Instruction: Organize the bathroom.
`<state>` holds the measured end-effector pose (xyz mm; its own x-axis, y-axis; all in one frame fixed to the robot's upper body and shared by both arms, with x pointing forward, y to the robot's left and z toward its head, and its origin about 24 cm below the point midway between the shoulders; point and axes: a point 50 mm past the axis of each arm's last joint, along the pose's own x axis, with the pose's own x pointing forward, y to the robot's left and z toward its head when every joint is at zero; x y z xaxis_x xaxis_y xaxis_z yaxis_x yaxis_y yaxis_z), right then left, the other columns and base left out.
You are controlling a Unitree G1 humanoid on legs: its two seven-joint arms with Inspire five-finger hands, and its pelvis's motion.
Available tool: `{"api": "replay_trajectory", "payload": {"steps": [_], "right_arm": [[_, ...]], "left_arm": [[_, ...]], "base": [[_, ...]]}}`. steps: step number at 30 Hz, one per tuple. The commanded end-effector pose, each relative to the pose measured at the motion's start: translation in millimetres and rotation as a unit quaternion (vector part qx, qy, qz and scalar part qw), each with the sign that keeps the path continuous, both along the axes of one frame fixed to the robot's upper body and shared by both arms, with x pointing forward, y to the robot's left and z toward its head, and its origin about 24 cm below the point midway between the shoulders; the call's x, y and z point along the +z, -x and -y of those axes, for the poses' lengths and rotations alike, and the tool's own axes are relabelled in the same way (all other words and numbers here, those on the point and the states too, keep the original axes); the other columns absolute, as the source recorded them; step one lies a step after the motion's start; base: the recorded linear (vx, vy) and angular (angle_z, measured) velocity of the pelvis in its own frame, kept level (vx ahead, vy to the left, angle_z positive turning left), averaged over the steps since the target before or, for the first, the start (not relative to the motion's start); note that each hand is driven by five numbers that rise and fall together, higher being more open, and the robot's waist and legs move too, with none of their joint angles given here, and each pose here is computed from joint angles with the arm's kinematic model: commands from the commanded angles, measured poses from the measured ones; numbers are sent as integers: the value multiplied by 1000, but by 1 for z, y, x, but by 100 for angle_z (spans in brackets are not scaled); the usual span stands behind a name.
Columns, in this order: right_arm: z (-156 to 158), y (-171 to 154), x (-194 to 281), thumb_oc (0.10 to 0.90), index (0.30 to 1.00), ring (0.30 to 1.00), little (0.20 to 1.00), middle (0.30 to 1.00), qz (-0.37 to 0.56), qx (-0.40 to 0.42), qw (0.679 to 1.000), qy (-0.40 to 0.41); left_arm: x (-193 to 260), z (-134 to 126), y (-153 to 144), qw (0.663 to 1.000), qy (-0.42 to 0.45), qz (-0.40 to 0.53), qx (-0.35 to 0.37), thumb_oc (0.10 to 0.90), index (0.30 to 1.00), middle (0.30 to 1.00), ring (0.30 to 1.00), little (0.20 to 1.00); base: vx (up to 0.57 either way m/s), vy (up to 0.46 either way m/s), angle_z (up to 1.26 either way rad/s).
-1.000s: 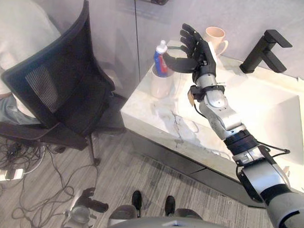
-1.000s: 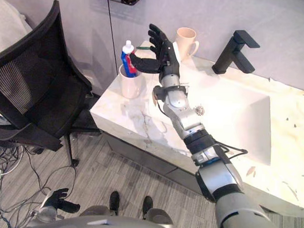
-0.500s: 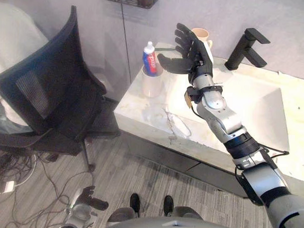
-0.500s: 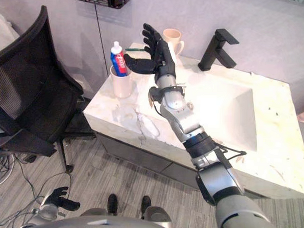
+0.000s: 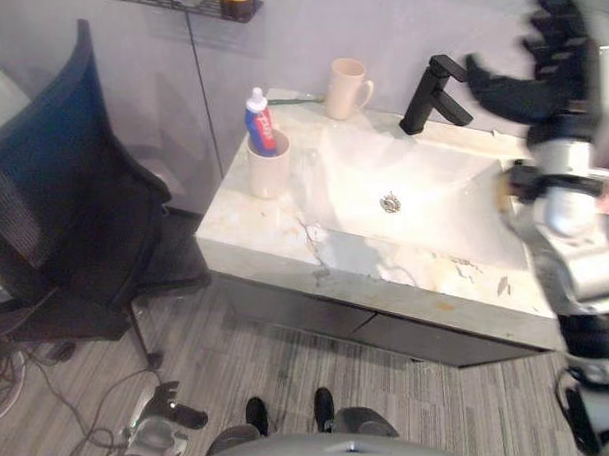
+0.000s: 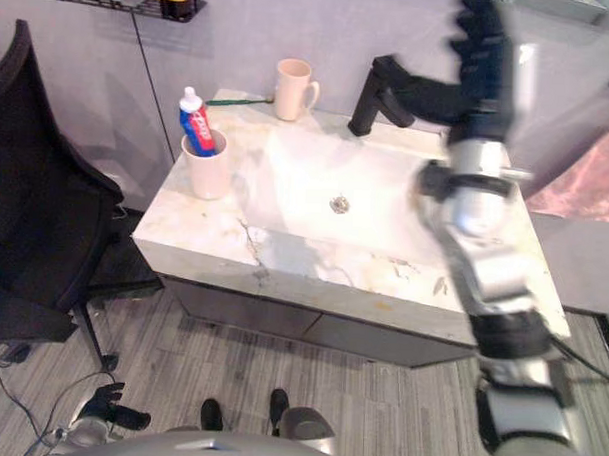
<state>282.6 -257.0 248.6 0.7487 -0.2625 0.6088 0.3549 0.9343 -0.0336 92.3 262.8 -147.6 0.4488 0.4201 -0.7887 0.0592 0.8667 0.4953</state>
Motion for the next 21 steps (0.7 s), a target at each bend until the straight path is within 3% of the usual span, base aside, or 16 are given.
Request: {"api": "replay_trajectory", "payload": {"steps": [1,4,5,9,14,18,21], "right_arm": [[33,42,52,800,900,900,900,900,190,-120,974,31],[69,61,31,800,900,900,900,900,174,-203,963,8],[99,81,9,800,900,900,900,900,150,-285,947,-3],[151,120,-27,800,900,900,900,900,107,-387,912,-88],[184,141,-70,800,900,900,900,900,38,-481,863,-152],[204,168,-141,800,900,900,900,900,-101,-545,810,-189],[189,187,-224,800,900,900,900,900,-267,-529,770,-237]], "left_arm": [[8,-26,7,999,-23,26,38,800,900,900,900,900],[8,-29,14,998,-19,28,52,800,900,900,900,900],[7,-30,21,998,-22,26,59,800,900,900,900,900],[7,-36,32,996,-26,18,78,800,900,900,900,900],[7,-38,40,994,-31,21,104,800,900,900,900,900],[7,-35,35,994,-31,27,103,800,900,900,900,900],[7,-31,29,993,-24,38,105,800,900,900,900,900]], "base": [[-15,13,-17],[-5,24,-41],[-4,10,-24],[-16,-5,-37],[-23,-30,-56],[-34,-48,-21],[-63,-34,-2]]}}
